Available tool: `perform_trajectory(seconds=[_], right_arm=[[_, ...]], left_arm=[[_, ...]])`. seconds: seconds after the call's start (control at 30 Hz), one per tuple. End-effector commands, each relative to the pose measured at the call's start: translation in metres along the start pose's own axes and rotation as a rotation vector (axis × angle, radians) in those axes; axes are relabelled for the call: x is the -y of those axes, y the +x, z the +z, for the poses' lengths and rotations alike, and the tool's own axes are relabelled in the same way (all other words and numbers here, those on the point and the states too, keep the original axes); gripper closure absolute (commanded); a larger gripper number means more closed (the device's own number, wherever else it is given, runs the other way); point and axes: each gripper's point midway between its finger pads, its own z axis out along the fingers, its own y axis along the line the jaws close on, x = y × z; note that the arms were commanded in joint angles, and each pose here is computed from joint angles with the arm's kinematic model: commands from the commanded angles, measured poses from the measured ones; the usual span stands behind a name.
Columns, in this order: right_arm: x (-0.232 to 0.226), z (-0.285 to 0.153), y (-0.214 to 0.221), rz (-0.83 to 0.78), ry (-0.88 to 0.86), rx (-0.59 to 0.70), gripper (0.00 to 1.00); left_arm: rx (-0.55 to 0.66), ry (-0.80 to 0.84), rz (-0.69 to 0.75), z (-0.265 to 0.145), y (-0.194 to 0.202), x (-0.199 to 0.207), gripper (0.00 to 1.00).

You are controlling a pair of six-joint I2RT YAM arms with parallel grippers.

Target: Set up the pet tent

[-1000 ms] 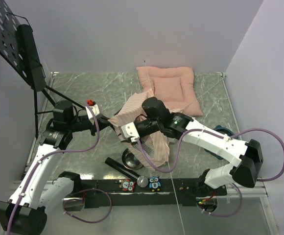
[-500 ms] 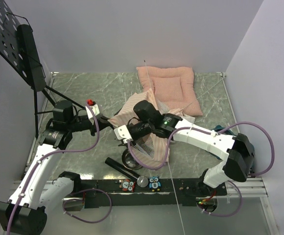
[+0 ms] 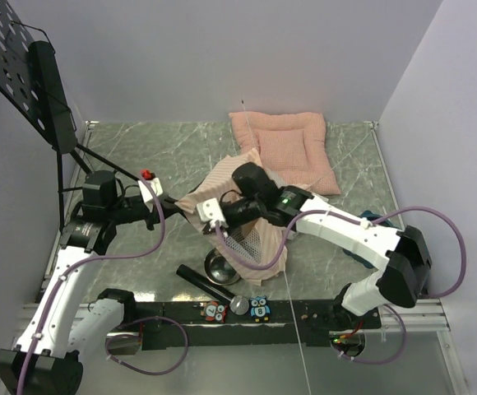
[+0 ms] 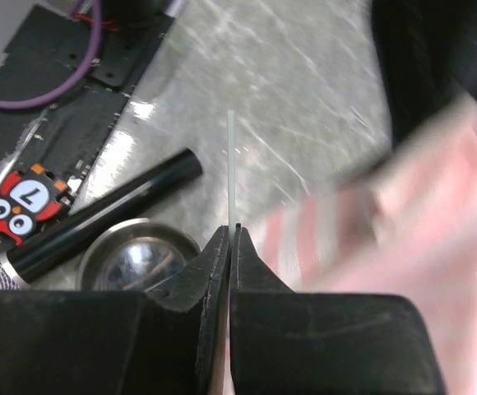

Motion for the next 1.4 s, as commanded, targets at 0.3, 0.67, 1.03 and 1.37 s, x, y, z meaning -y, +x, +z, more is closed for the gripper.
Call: perform_trajectory(seconds=[0.3, 0.67, 1.03, 1.37], right_arm=[[0.037, -0.059, -0.007, 0.258, 0.140, 0.003, 1.00], [0.043, -0.056, -0.012, 0.254, 0.148, 0.020, 1.00], [0.040, -0.047, -0.014, 0.206, 0.133, 0.007, 1.00], [0.046, -0.048, -0.019, 0.211, 0.143, 0.018, 1.00]], left_arm=[[0.069, 0.001, 0.173, -0.016, -0.032, 0.002, 0.99], [0.063, 0.021, 0.145, -0.012, -0.029, 0.001, 0.99], [0.055, 0.017, 0.131, -0.012, -0.027, 0.001, 0.99], [0.048, 0.026, 0.134, -0.012, -0.021, 0.005, 0.99]])
